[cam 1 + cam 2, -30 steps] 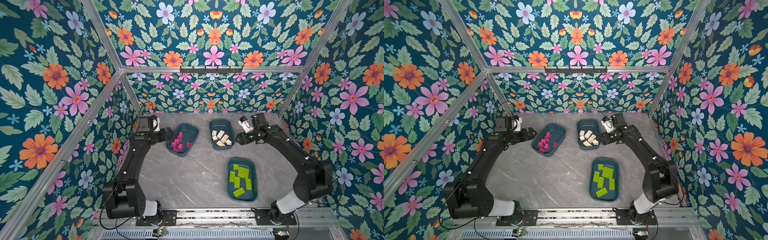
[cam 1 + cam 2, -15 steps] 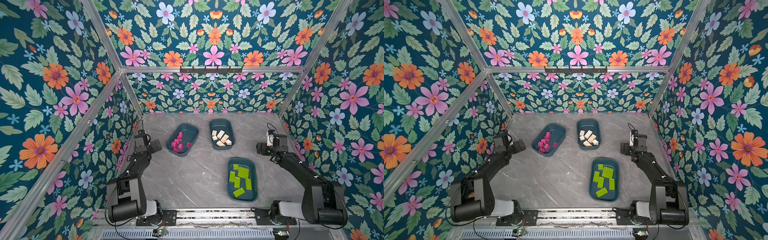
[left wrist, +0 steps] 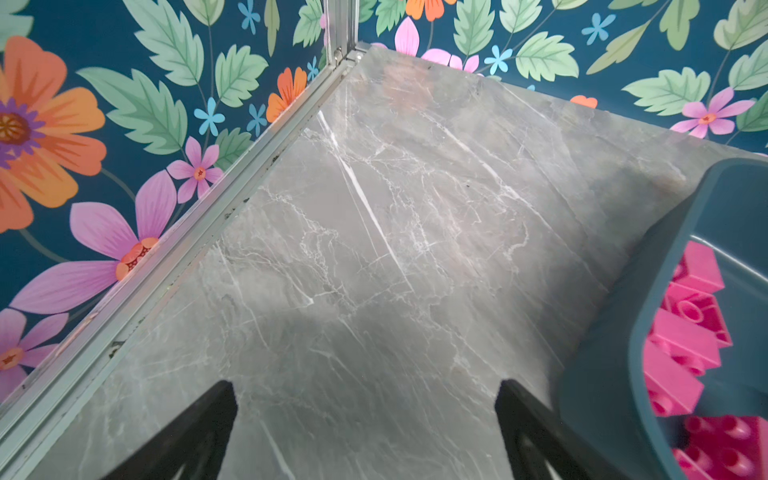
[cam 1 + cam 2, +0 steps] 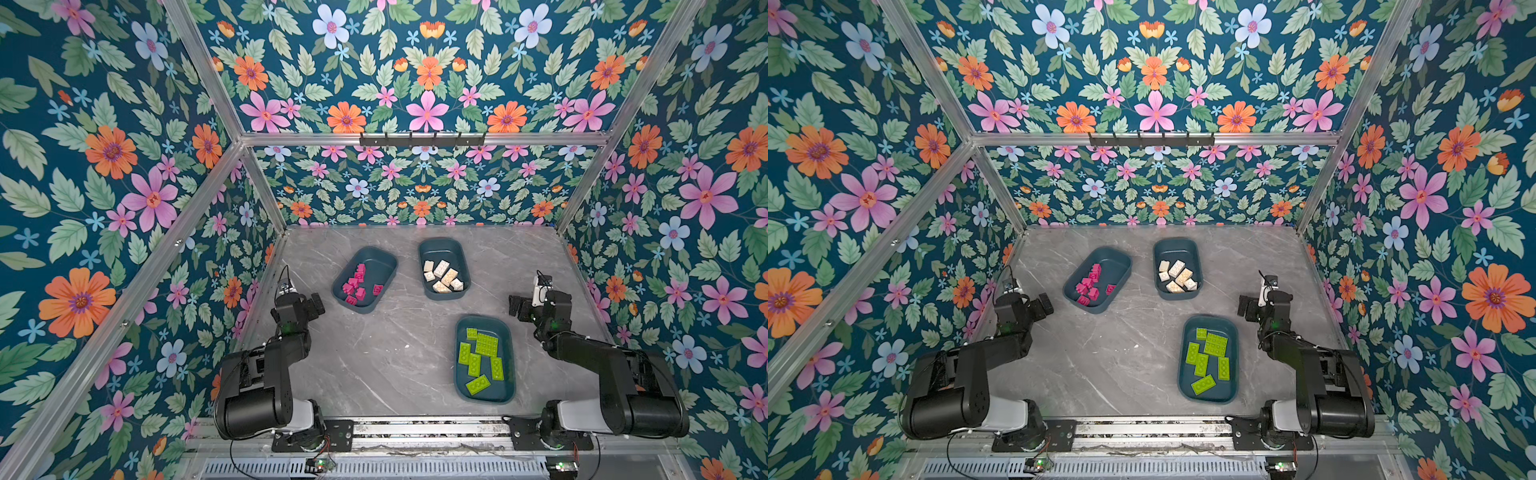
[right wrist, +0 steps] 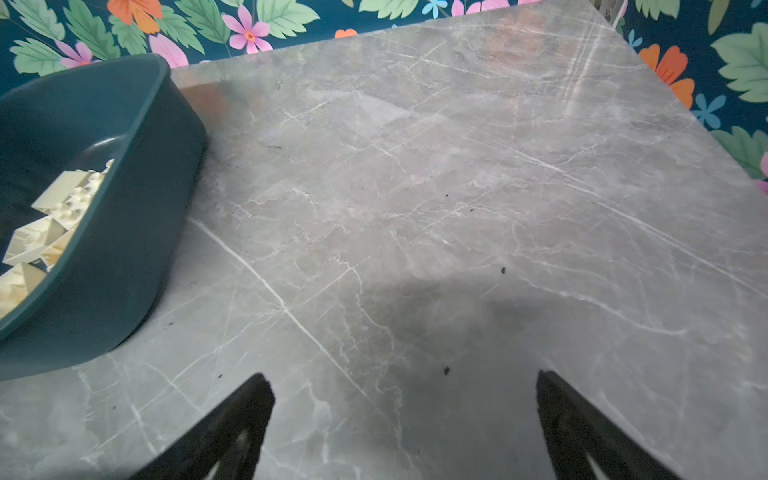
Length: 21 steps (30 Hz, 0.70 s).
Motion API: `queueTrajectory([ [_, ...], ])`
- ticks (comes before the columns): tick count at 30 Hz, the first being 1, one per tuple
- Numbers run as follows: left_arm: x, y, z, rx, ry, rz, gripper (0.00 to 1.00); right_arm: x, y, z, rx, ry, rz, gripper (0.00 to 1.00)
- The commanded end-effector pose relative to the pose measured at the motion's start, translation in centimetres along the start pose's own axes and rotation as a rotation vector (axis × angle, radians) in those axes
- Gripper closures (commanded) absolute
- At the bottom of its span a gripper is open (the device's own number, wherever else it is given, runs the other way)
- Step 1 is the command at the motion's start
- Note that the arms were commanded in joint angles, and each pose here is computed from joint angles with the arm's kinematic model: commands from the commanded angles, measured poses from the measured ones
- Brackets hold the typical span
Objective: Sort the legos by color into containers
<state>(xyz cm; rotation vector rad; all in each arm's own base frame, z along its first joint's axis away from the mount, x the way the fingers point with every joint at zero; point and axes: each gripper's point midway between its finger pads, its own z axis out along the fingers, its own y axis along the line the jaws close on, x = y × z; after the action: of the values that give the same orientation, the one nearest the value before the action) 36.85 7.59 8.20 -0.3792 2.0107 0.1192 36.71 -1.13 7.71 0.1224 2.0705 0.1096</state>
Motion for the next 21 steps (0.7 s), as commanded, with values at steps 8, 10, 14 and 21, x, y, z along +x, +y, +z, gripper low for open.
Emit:
queueTrajectory([
  [8, -4.0, -2.3, 0.1, 0.03, -0.202, 0.045, 0.0, -2.1, 1.0, -0.4, -0.056, -0.161, -0.035, 0.01],
  [10, -3.9, -2.9, 0.4, 0.053, -0.197, 0.041, 0.0, -2.1, 1.2, -0.4, -0.067, -0.166, -0.042, 0.01],
  [14, -3.5, -4.1, 0.3, 0.064, -0.22, 0.087, 0.0, -2.0, 1.2, -0.6, -0.067, -0.176, -0.043, 0.01],
  [21, -3.5, -4.7, 0.0, 0.023, -0.256, 0.119, 0.0, -2.0, 1.4, -0.8, -0.081, -0.187, -0.05, 0.01],
])
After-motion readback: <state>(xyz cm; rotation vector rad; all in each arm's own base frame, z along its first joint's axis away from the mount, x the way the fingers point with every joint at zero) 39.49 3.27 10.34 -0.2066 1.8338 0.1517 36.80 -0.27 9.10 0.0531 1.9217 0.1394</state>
